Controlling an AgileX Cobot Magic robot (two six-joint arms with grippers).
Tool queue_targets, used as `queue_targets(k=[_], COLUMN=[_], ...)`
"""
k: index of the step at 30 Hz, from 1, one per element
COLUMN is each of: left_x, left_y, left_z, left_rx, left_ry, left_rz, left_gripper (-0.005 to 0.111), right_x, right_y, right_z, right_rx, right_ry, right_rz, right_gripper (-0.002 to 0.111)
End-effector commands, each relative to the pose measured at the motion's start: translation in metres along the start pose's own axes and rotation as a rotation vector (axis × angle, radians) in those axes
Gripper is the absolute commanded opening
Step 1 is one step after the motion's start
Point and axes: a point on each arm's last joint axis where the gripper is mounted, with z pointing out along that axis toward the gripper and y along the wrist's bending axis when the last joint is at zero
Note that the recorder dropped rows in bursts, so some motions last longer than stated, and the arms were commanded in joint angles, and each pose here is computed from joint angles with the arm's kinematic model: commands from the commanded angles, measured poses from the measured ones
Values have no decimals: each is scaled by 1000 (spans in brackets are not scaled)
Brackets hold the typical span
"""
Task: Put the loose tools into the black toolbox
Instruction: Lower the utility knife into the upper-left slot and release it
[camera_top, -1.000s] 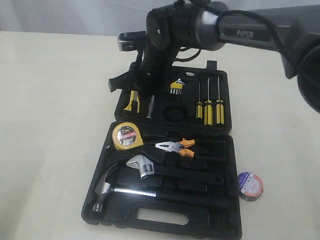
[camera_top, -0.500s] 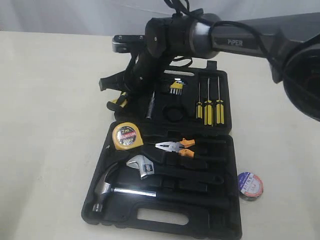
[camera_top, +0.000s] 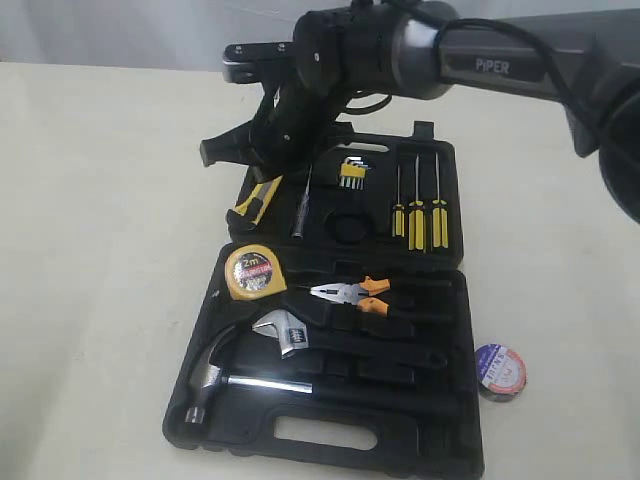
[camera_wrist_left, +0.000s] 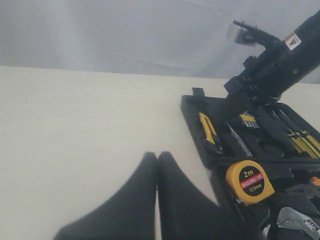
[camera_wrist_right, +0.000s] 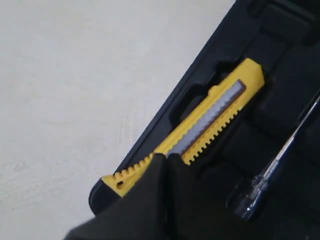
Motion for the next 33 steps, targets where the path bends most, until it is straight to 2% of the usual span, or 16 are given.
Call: queue_targets(k=[1,7,20,25,33], left_x=[-1,-1,-1,-1,-1], left_y=[-1,-1,-1,-1,-1], left_z=[0,0,0,0,0], left_rx=[6,6,6,6,6], left_ry=[3,3,3,3,3], left_rz=[-7,-7,-7,-7,-7], left_gripper=[0,0,0,0,0], right_x=[4,8,24,23,20], right_y=[16,35,27,18,17], right_z=[-4,-3,33,32,27], right_rx=[-14,-34,0,86,88], right_ry=[20,7,95,94,81], right_rz=[-113,-182,-180,-150,-150], right_gripper=[-1,-1,-1,-1,-1])
